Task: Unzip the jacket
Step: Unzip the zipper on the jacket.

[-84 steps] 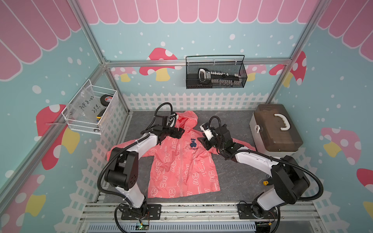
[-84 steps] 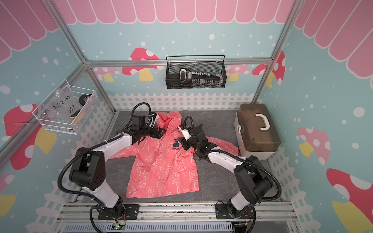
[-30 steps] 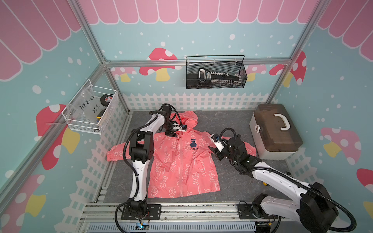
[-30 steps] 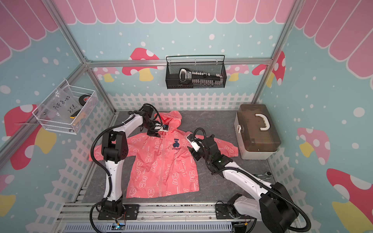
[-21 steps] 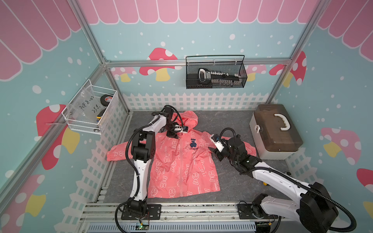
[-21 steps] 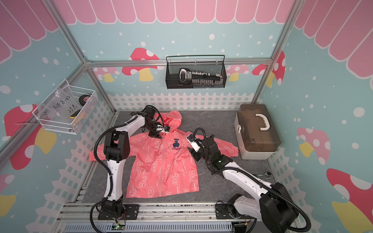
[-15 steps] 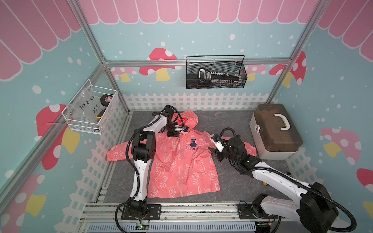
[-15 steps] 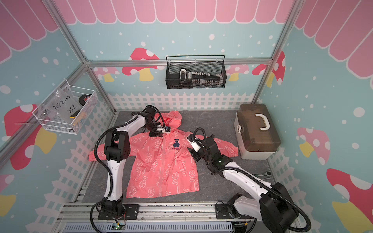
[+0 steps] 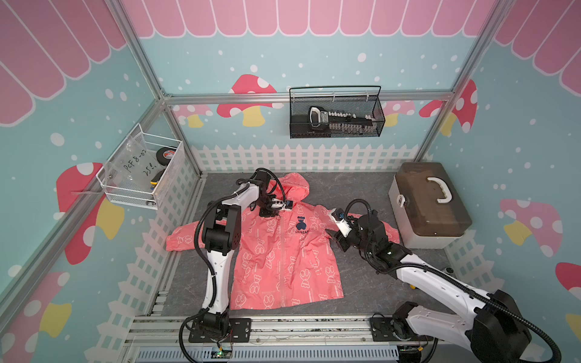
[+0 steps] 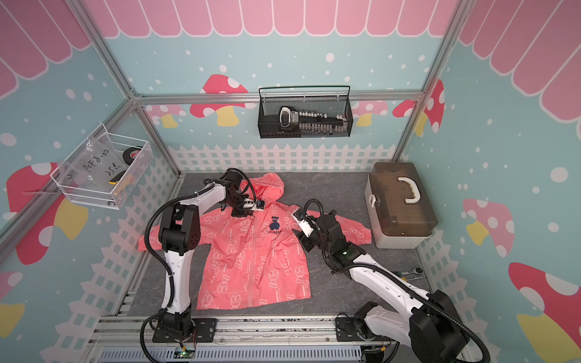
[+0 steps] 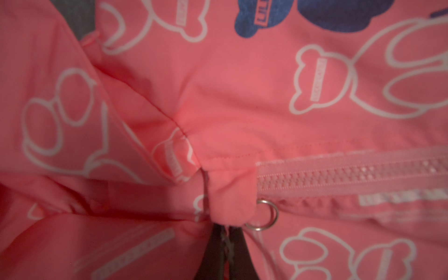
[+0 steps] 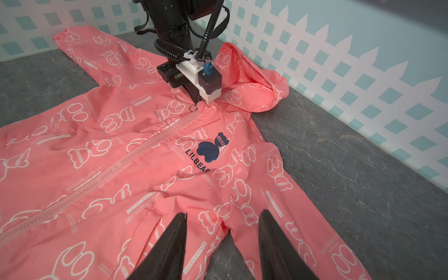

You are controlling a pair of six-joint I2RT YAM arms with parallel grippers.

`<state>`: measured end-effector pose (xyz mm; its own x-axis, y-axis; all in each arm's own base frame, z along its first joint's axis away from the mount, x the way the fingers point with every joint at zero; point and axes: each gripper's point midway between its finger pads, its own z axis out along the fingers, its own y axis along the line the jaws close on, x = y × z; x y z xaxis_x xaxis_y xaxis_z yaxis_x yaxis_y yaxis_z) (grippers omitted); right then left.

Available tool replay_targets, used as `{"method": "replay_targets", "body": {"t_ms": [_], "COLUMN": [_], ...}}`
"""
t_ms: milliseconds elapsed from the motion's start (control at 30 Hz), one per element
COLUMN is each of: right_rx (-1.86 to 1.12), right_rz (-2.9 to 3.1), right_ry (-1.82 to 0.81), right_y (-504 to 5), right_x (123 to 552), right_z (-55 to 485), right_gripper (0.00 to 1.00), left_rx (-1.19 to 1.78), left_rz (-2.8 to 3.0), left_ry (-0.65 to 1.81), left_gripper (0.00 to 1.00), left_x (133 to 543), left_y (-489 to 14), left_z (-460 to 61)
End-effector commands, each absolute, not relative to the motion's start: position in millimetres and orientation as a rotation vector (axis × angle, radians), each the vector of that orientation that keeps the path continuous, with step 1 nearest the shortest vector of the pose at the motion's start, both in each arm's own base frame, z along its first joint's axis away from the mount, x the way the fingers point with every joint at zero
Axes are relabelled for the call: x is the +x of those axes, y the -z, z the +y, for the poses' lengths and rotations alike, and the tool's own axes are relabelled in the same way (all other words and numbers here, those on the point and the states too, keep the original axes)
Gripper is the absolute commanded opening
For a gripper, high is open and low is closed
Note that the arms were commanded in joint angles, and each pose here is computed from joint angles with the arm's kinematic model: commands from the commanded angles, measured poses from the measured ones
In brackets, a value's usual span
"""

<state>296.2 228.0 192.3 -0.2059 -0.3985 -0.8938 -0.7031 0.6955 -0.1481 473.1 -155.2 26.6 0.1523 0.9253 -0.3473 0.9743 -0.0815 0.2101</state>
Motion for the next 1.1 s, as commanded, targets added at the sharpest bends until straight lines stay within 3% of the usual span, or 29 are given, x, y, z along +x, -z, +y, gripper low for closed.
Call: {"method": "replay_targets", "body": {"t_ms": [0,100,233,733,1067], "right_rx": [-0.833,-0.744,-0.650,-0.363,-0.248], "right_rz": [1.840,1.875,1.947,2.092,2.069], "right_ry": [-0.360,-0.406,-0.569,-0.827,-1.024], "right_y": [-194.0,-198.7,-202.8,-178.1,-185.2], "right_x": [295.5,304.8,315.9,358.3,365.1], "right_z": [226.4,230.9,253.2,338.4,394.7], "right_gripper": [0.48,0.47,0.47,0.48,0.42], "left_rx": [2.003,1.908,1.555,1.509,1.493], "left_rz": [1.792,1.784,1.917,1.867,1.793], "left_ry": [0.124,0.059,-0.015,0.202,0.264], "left_gripper": [0.00,0.00,0.00,0.00,0.00], "left_x": [474.0,477.6,499.7,439.4,407.8], "left_y": [-46.5,-62.9,-103.7,-153.0,-172.0], "left_z": [-157.3,-159.6,-173.4,-203.7,-206.8]}}
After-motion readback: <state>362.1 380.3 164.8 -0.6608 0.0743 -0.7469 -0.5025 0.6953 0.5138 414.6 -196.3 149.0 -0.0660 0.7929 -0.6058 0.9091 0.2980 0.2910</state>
